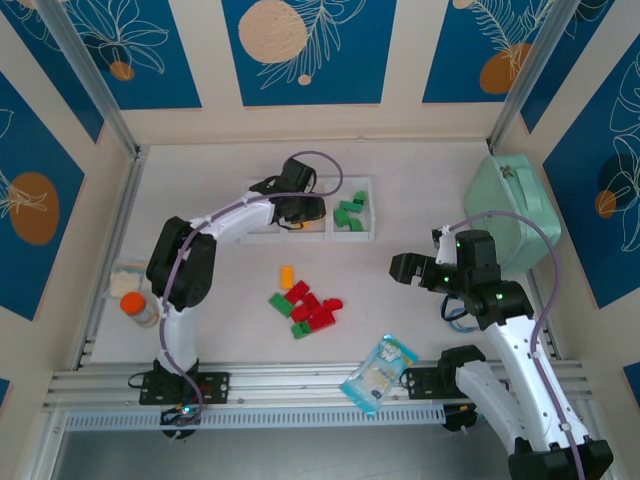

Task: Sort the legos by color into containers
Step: Place the lego in the container, then pick up the lego from the center of the table.

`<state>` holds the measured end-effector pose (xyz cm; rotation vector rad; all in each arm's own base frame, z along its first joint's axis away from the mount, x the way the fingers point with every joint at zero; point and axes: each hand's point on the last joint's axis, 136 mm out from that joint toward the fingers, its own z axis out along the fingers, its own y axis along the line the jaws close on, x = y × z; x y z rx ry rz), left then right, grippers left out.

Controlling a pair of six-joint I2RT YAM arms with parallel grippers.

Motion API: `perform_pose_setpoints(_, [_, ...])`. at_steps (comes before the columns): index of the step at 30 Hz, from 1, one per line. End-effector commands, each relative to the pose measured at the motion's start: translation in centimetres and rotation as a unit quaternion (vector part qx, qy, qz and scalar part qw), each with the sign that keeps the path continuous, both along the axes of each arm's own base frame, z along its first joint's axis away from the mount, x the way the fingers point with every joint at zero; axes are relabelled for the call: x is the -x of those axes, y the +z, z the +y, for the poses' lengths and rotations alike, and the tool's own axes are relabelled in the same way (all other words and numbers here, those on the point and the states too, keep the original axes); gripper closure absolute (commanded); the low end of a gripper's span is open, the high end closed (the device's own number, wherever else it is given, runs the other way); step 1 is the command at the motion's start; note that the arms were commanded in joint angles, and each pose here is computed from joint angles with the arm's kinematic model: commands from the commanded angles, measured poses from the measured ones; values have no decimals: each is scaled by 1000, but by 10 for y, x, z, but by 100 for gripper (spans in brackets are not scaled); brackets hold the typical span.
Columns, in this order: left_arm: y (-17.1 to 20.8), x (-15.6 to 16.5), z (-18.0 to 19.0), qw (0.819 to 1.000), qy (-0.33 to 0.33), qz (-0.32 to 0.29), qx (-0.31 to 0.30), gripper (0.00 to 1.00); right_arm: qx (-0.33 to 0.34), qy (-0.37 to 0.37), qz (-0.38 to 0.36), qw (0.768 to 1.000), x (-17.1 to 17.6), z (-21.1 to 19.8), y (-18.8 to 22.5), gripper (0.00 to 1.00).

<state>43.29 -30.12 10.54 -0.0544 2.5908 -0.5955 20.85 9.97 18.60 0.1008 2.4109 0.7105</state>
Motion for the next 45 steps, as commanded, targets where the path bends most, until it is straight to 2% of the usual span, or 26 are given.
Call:
perform_pose_setpoints(1, [13,-10,3,1000,5,-9,13,63,-4,10,3,1000,4,4,-2,1])
perform_pose_setpoints(2, [13,-9,5,1000,4,-9,11,55,-4,11,2,1000,4,4,-3,1])
perform_pose_setpoints(5, [17,-4,9,1000,0,-17,9,40,-5,12,2,1000,3,5,-4,1])
perform_pose_setpoints(11, [29,13,31,999,21,-34,-3,25,-3,12,9,1000,2,5,-6,1])
perform_pose_setpoints(13, [31,26,39,999,21,-35,-5,23,-1,9,9,1000,1,4,-7,1])
perform_pose_setpoints(21, [16,89,65,1000,-2,-5,-24,20,4,6,21,1000,-2,3,-13,1])
perform_pose_setpoints(29, [-20,136,94,996,2,39,-86,21,3,8,26,1000,-4,4,-16,1])
perform_pose_setpoints(45, [-59,138,99,979,-6,84,-187,27,2,10,22,1000,-2,5,-13,1])
